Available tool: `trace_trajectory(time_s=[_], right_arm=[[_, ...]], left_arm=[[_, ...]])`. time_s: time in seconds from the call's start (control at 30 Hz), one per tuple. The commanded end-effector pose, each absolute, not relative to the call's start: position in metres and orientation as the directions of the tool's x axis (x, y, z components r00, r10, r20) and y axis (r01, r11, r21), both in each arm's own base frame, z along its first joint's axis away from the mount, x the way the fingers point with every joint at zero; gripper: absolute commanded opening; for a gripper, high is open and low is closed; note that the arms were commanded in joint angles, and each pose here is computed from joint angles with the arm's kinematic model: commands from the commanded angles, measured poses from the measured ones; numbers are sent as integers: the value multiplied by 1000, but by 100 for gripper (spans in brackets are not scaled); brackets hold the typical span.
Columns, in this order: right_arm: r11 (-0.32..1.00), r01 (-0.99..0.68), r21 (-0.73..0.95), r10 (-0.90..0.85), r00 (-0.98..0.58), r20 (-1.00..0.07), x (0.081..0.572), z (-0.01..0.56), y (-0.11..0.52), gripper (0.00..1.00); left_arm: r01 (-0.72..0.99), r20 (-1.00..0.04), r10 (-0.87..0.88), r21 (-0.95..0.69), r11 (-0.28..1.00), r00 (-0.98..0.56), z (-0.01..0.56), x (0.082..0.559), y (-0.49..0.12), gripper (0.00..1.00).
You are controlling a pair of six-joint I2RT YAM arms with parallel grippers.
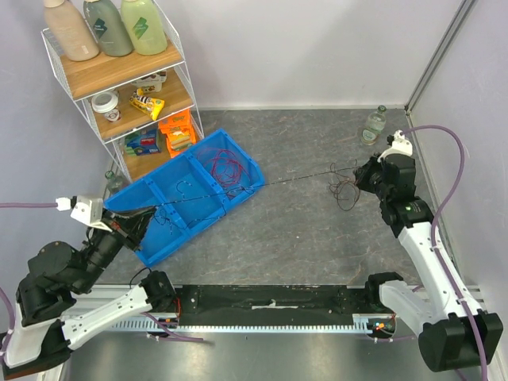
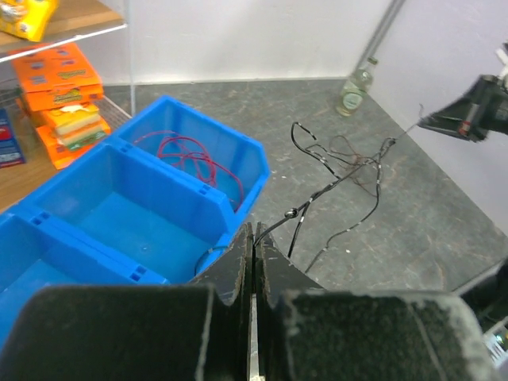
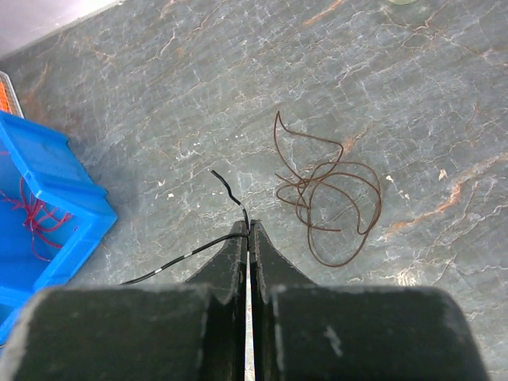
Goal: Untangle the cables
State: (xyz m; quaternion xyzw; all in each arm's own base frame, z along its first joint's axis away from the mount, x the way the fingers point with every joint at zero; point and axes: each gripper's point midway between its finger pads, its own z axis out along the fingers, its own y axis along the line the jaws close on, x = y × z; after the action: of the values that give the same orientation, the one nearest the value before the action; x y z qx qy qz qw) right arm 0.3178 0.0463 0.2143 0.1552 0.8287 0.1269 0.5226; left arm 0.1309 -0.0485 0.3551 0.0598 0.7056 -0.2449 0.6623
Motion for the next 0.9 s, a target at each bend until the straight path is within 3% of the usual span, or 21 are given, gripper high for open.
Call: trace_trajectory(time_s=[0.0, 0.2, 0.43, 0.67, 0.77, 0.87], right_arm=[[943, 91, 319, 327, -413, -850, 326, 210, 34, 0], [940, 26, 341, 322, -405, -856, 323, 221, 45, 0], [949, 37, 314, 305, -367, -879, 315, 237, 38, 0], [955, 89, 281, 293, -403, -867, 304, 213, 28, 0], [957, 82, 280, 288, -414, -864, 303, 209, 30, 0], [958, 96, 270, 286, -407, -867, 301, 208, 26, 0]], left_arm=[[516, -965, -244, -258, 816, -96, 376, 124, -69, 2], [732, -968, 17, -177, 658, -250, 327, 114, -151, 2], [781, -880, 162, -296, 549, -447, 244, 112, -218, 2], [686, -724, 296, -325, 651, -623, 155, 130, -245, 2], [600, -664, 285, -307, 739, -691, 135, 142, -244, 2], [588, -645, 273, -338, 735, -713, 125, 141, -253, 2]])
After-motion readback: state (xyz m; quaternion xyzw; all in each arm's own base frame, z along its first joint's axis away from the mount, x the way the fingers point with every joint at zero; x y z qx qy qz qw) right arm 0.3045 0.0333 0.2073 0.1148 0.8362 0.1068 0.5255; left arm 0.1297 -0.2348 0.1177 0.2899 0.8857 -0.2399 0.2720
